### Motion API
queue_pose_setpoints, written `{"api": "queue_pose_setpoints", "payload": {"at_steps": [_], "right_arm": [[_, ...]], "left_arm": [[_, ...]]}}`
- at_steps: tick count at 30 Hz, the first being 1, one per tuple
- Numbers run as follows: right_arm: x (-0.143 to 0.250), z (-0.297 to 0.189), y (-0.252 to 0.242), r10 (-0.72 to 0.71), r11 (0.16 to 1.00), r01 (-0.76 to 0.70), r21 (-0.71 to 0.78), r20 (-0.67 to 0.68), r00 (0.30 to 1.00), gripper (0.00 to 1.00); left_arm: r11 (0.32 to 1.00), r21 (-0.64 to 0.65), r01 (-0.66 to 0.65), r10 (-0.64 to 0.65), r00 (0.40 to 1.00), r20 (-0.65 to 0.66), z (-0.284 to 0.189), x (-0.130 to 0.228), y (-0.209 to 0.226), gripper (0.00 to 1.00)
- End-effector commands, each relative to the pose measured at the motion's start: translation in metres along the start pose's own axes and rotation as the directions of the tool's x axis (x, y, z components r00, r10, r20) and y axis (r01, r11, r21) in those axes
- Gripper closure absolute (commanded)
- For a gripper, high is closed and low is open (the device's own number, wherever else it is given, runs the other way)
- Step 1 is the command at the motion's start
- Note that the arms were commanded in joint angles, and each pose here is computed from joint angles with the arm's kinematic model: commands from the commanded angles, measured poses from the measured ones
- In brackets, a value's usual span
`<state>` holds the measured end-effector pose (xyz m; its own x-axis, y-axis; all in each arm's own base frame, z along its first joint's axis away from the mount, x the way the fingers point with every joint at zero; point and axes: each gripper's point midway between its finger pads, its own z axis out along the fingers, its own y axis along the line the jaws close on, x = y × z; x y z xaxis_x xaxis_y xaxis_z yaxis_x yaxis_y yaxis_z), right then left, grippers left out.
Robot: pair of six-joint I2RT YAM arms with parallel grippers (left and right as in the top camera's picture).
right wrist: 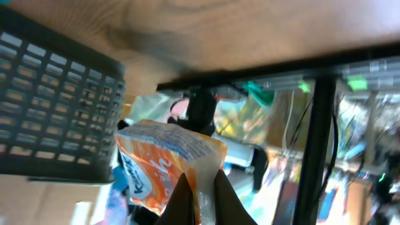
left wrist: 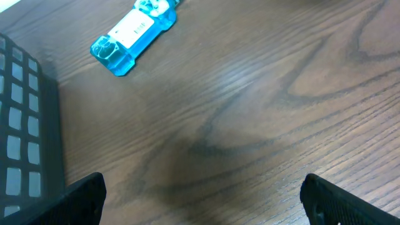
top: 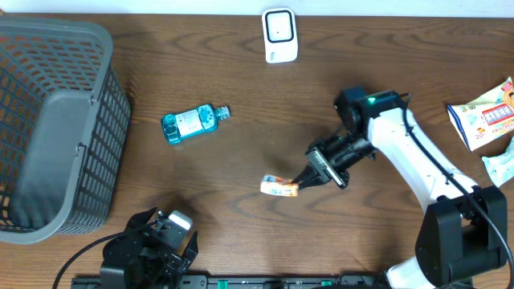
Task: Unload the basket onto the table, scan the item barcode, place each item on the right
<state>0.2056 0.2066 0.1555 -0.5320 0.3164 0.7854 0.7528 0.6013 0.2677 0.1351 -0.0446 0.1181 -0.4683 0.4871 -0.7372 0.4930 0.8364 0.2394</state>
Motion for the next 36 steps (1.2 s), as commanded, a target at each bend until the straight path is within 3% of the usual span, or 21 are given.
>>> {"api": "queue_pose_setpoints", "payload": {"at_steps": [1,6,24,27,30,36], "right_arm": [[0.012,-0.011,0.000,0.086,0.995,-0.089,-0.046,-0.063,0.994,0.99],[0.022,-0.019,-0.014,0.151,0.988,-0.153,-0.018,-0.100,0.983,0.99],[0.023,-0.025,-0.018,0.148,0.988,-0.151,-0.024,-0.111,0.983,0.99],[0.023,-0.025,-0.018,0.147,0.988,-0.151,-0.024,-0.110,0.983,0.94],[0.021,-0.025,-0.017,0.140,0.989,-0.144,-0.028,-0.107,0.984,0.99],[-0.004,-0.022,-0.015,0.046,0.999,-0.046,-0.014,0.009,0.999,0.99]], "left_arm": [[1.000,-0.009,-0.004,0.004,1.000,-0.019,0.001,0.004,0.001,0.01],[1.000,-0.010,-0.005,0.005,1.000,-0.019,0.001,0.004,0.001,0.01],[1.000,-0.010,-0.005,0.005,1.000,-0.019,0.001,0.004,0.001,0.01],[1.000,-0.009,-0.005,0.005,1.000,-0.019,0.001,0.004,0.001,0.01],[1.000,-0.010,-0.005,0.005,1.000,-0.019,0.001,0.004,0.001,0.01],[1.000,-0.009,-0.005,0.005,1.000,-0.019,0.001,0.004,0.001,0.01]]}}
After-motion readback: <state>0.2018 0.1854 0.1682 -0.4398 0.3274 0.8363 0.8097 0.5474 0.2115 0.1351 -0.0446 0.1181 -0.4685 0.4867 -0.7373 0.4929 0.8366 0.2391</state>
